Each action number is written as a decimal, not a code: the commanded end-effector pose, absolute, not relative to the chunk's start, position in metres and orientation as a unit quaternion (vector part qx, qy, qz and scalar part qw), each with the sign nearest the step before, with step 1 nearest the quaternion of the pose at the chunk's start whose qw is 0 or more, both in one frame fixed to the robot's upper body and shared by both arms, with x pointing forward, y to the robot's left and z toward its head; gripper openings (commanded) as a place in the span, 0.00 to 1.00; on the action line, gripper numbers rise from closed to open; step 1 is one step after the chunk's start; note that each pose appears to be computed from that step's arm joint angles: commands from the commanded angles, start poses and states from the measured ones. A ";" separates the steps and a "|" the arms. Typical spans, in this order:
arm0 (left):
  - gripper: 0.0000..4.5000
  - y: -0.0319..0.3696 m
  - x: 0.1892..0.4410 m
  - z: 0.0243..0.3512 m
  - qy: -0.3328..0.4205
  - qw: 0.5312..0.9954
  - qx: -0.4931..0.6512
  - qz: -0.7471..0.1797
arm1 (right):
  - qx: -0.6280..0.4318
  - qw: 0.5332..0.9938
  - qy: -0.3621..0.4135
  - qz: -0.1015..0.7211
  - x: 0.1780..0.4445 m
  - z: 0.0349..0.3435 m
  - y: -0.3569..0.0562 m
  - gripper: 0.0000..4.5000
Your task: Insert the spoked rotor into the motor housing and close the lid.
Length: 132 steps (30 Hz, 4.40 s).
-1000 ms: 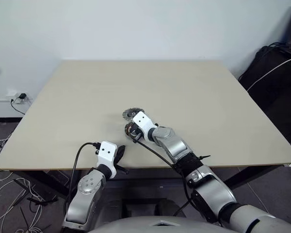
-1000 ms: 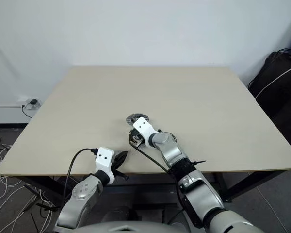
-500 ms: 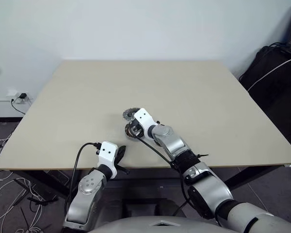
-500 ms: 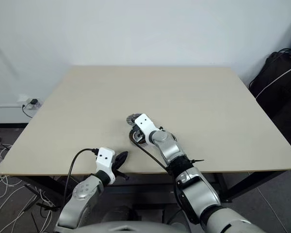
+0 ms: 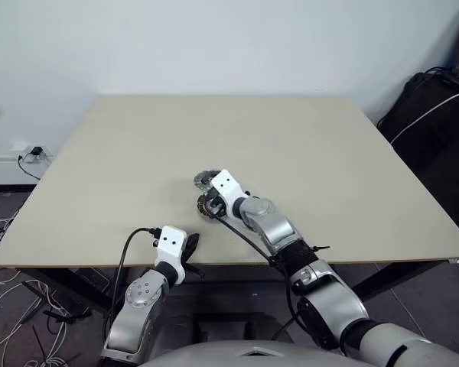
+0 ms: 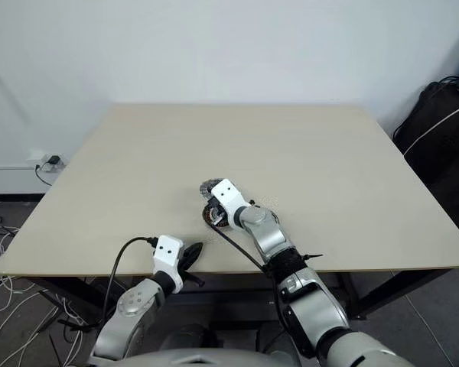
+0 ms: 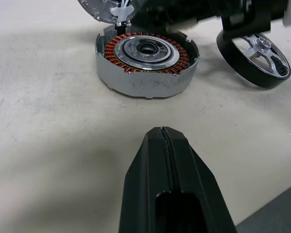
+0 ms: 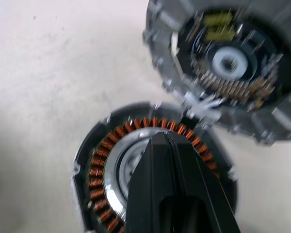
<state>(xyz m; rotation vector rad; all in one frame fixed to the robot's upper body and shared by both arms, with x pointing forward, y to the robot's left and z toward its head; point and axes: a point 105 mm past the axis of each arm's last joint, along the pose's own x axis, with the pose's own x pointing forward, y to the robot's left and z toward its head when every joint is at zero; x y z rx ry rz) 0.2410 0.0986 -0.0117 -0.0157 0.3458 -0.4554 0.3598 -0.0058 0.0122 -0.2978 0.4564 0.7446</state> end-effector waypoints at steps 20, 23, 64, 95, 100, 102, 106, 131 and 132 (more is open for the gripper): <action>0.00 0.095 0.245 0.001 0.146 0.961 -0.011 -0.236 | -0.113 0.910 0.172 0.361 0.366 0.041 0.003 0.00; 0.00 0.093 0.245 0.003 0.145 0.960 -0.011 -0.239 | -0.113 0.909 0.172 0.362 0.365 0.041 0.005 0.00; 0.00 0.097 0.243 0.000 0.151 0.960 -0.013 -0.235 | -0.119 0.907 0.242 0.323 0.344 -0.007 -0.036 0.00; 0.00 0.102 0.253 0.020 0.086 0.972 0.021 -0.220 | 0.062 0.951 0.280 0.114 0.313 0.022 -0.166 0.99; 0.00 0.102 0.252 0.019 0.089 0.970 0.020 -0.225 | 0.156 0.933 0.311 0.098 0.314 0.015 -0.158 0.99; 0.00 0.102 0.251 0.019 0.092 0.969 0.018 -0.229 | 0.174 0.929 0.314 0.091 0.317 0.014 -0.156 0.99; 0.00 0.101 0.250 0.018 0.096 0.968 0.014 -0.231 | 0.212 0.918 0.323 0.089 0.320 0.012 -0.153 0.99; 0.00 0.102 0.244 0.001 0.137 0.962 0.017 -0.235 | 0.387 0.839 0.371 0.096 0.305 -0.003 -0.141 0.28; 0.00 0.102 0.244 0.001 0.137 0.962 0.017 -0.235 | 0.388 0.838 0.373 0.096 0.304 -0.004 -0.141 0.21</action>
